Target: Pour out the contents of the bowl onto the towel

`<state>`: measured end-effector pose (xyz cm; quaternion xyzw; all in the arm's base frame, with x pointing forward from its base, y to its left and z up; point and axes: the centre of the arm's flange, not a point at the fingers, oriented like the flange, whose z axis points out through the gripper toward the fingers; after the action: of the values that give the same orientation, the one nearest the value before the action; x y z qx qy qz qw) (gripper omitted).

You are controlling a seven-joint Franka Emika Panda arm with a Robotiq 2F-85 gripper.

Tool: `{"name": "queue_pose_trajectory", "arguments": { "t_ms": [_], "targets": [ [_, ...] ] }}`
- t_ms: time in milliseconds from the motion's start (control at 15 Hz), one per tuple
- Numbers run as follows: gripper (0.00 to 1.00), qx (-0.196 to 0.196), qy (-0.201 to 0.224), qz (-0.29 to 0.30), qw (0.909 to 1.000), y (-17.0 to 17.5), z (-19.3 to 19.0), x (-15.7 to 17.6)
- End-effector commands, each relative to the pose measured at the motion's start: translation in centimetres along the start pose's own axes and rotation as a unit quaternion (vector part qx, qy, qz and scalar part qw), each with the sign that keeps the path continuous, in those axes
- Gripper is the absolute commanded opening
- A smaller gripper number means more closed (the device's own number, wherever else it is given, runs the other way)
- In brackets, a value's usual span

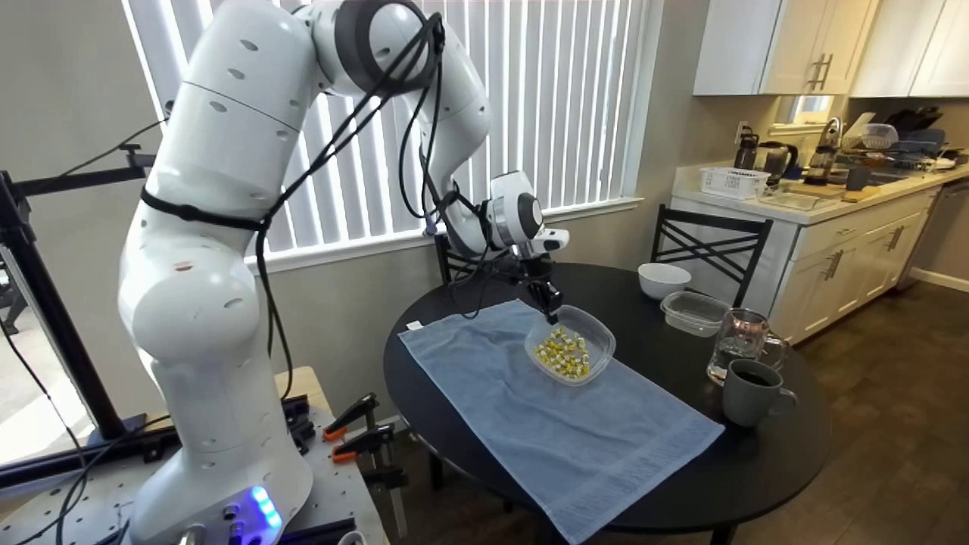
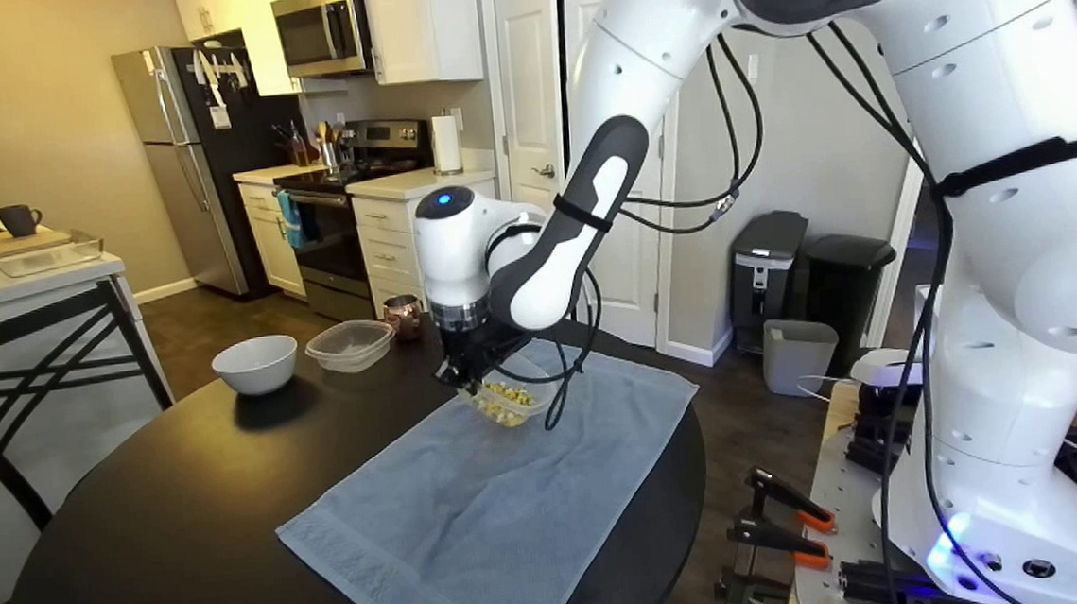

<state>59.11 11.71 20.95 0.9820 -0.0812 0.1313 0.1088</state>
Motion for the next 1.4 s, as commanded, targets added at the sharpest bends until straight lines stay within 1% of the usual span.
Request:
{"name": "queue_pose_trajectory", "arguments": {
  "t_ms": [0,133,267,467,533,600,800,1000,1067,1333],
  "targets": [
    [0.02,0.028,0.017,0.097,0.9948,4.5,-4.8,-0.4],
    [0.02,0.022,0.031,0.150,0.9879,5.6,-6.3,0.5],
    [0.02,0.013,0.044,0.201,0.9785,6.0,-7.3,1.0],
    [0.02,-0.008,0.075,0.275,0.9586,5.6,-7.7,1.5],
    [0.02,-0.018,0.086,0.294,0.9518,5.4,-7.5,1.5],
    [0.02,-0.030,0.100,0.304,0.9468,5.0,-7.0,1.6],
    [0.02,-0.055,0.146,0.302,0.9404,3.8,-6.3,1.6],
    [0.02,-0.075,0.199,0.288,0.9335,1.7,-5.4,1.4],
    [0.02,-0.082,0.217,0.285,0.9302,1.0,-5.1,1.4],
    [0.02,-0.108,0.283,0.281,0.9106,-1.2,-4.2,1.4]
  ]
}}
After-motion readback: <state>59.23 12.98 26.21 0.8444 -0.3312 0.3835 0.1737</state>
